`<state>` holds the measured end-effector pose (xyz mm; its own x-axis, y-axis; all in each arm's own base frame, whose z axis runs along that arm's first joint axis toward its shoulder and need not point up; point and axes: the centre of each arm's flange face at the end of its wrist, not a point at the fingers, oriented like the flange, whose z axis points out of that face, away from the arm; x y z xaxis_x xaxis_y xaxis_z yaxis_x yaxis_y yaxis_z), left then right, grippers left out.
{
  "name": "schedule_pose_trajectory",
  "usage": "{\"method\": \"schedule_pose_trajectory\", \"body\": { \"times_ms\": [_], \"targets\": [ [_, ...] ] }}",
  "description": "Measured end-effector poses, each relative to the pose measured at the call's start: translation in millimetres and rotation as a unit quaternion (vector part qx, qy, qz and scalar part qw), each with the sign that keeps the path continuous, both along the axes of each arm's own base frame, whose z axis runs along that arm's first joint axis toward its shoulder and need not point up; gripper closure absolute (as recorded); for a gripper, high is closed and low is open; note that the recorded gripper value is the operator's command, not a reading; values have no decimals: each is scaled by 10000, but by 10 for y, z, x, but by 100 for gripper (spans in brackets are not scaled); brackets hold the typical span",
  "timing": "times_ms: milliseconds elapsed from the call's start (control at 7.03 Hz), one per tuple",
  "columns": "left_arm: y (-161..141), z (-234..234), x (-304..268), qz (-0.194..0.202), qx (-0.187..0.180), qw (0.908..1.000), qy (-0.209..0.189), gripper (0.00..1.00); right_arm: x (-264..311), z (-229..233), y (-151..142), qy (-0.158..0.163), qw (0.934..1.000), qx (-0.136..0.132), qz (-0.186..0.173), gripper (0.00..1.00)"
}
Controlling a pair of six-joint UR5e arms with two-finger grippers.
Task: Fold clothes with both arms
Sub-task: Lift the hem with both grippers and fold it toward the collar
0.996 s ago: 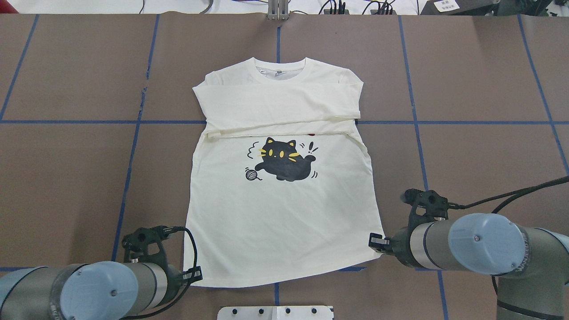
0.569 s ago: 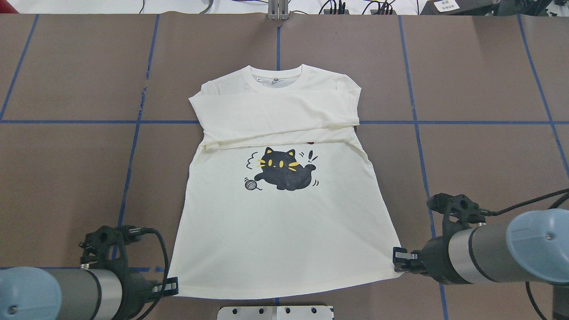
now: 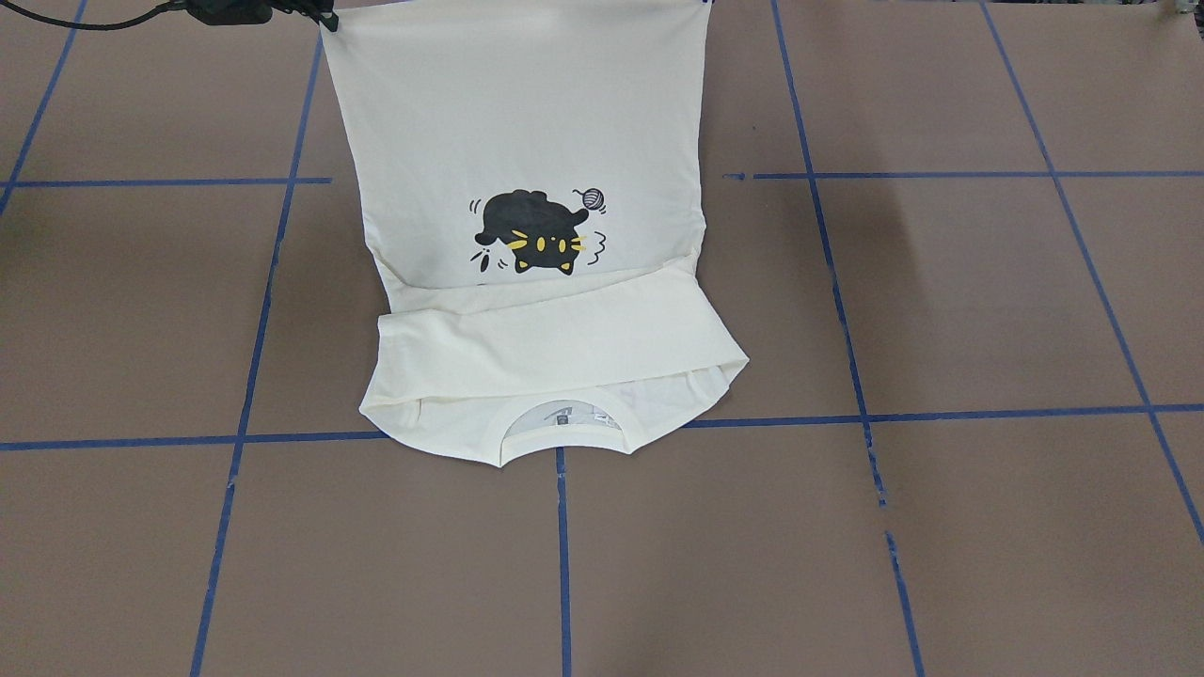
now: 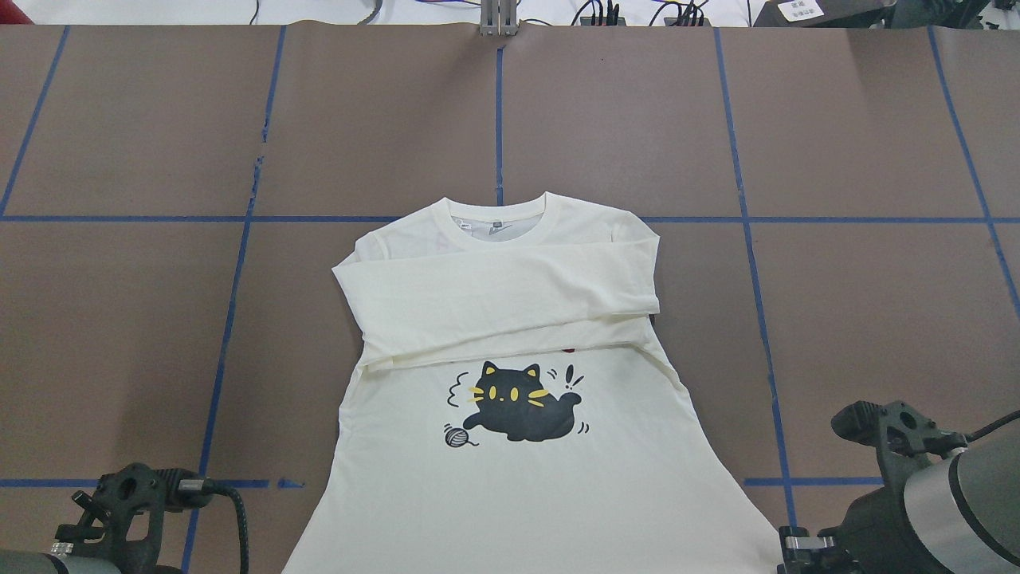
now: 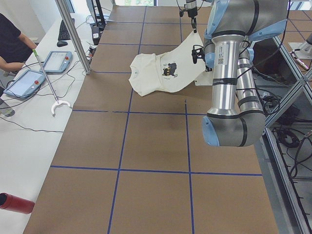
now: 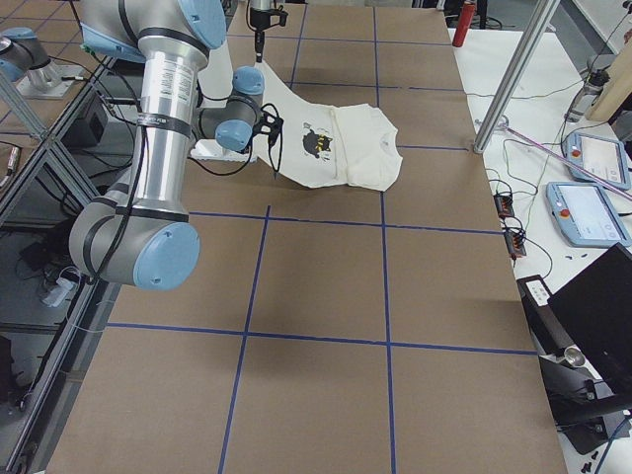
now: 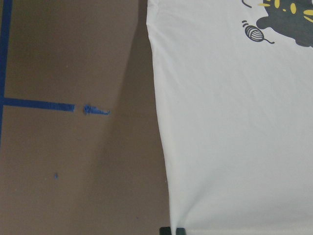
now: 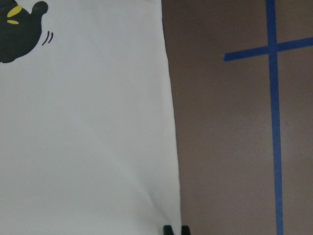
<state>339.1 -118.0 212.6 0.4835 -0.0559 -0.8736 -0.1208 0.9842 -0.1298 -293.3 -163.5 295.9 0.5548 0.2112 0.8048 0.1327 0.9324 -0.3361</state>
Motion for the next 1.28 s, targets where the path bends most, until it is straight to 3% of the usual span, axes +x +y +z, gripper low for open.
{"method": "schedule_pose_trajectory", "body": {
  "times_ms": [142, 427, 854, 1280],
  "targets": [
    [22, -42, 2, 83, -31, 9999, 56, 100, -10, -3, -6, -18, 10000, -40, -42, 100],
    [-164, -61, 2, -81, 69, 9999, 101, 100, -140, -53, -402, -205, 9991, 81, 373, 100],
    [-830, 17, -66, -452, 404, 9981, 54, 100, 78, -160, -1236, -532, 9916, 608, 1011, 100],
    [-1685, 96, -25, -1069, 486, 9930, -109, 100, 32, -81, -2163, -454, 9836, 762, 1569, 100]
  ]
}}
